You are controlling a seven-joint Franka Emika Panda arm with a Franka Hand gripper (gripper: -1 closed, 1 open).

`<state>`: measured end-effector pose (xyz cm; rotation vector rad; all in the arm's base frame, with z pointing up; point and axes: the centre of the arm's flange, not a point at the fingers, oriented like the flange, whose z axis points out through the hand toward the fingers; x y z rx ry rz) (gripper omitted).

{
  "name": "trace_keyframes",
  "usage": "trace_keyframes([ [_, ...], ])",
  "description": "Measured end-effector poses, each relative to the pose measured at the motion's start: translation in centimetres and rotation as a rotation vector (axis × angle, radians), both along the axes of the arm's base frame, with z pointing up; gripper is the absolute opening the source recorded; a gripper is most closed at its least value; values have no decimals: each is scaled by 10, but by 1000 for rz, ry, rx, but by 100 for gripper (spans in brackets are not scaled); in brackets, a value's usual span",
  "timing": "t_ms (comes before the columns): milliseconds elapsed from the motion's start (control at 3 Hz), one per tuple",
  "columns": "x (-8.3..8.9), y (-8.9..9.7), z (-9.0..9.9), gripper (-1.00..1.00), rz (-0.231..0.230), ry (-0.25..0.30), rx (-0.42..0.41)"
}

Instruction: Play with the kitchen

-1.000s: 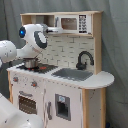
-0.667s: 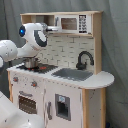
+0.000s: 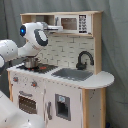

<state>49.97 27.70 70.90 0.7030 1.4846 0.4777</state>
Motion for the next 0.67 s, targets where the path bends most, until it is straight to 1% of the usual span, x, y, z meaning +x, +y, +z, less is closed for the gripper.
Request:
trace_keyframes([
  [333,-21,-7,3,-100,7,6,30],
  [667,-37,-12,4,-100,17,10,52],
])
